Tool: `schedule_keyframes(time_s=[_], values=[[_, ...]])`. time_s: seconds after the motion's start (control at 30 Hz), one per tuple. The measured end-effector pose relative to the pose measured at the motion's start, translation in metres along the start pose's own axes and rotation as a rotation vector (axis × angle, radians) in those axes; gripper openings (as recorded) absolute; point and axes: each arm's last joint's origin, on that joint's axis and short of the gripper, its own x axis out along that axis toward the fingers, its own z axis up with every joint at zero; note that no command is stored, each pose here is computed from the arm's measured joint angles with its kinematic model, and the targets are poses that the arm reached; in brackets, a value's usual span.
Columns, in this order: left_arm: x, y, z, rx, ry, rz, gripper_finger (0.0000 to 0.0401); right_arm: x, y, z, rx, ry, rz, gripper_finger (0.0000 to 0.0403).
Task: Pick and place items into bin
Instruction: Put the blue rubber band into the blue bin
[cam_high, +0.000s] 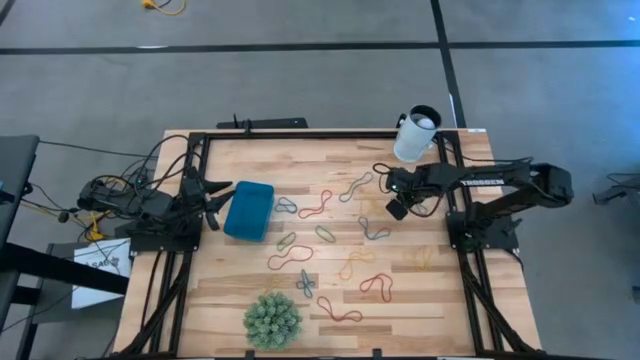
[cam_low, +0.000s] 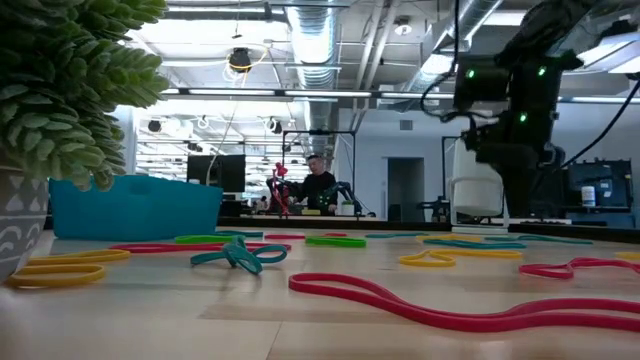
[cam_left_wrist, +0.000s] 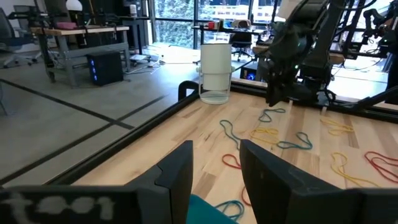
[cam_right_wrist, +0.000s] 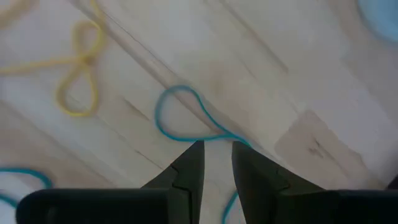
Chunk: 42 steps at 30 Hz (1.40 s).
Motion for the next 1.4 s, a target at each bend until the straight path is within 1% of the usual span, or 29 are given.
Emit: schedule_keyframes(time_s=[0.1,0.23,0.4,0.57,0.67,0.73,0.8,1.07,1.17,1.27,1.4], values=[[0.000,0.000,0.000,0.000,0.000,0.001,0.0121,0.014,0.000,0.000,-0.018,0.076,-0.030,0.0077],[0.000,0.000,0.000,0.000,0.000,0.001,0.0121,0.029,0.000,0.002,-0.026,0.142,-0.072,0.0077],[0.000,0.000,0.000,0.001,0.000,0.001,0.0121,0.040,-0.001,0.003,-0.062,0.210,-0.091,0.0077],[0.000,0.000,0.000,0.001,0.000,0.001,0.0121,0.039,-0.001,0.006,-0.073,0.211,-0.101,0.0077],[0.000,0.000,0.000,0.001,0.000,0.001,0.0121,0.032,0.000,0.010,-0.083,0.182,-0.089,0.0077],[0.000,0.000,0.000,0.001,0.000,0.001,0.0121,0.024,-0.001,0.016,-0.077,0.137,-0.088,0.0077],[0.000,0.000,0.000,0.001,0.000,0.001,0.0121,0.019,-0.002,0.018,-0.076,0.108,-0.107,0.0077],[0.000,0.000,0.000,0.001,0.000,0.001,0.0121,0.025,-0.010,0.014,-0.084,0.194,-0.132,0.0077],[0.000,0.000,0.000,0.001,0.000,0.001,0.0121,0.033,-0.013,0.014,-0.094,0.228,-0.134,0.0077],[0.000,0.000,0.000,0.001,0.000,0.000,0.0121,0.041,-0.015,0.016,-0.077,0.257,-0.122,0.0077],[0.000,0.000,0.000,0.001,0.000,0.001,0.0121,0.049,-0.016,0.018,-0.095,0.297,-0.126,0.0077]])
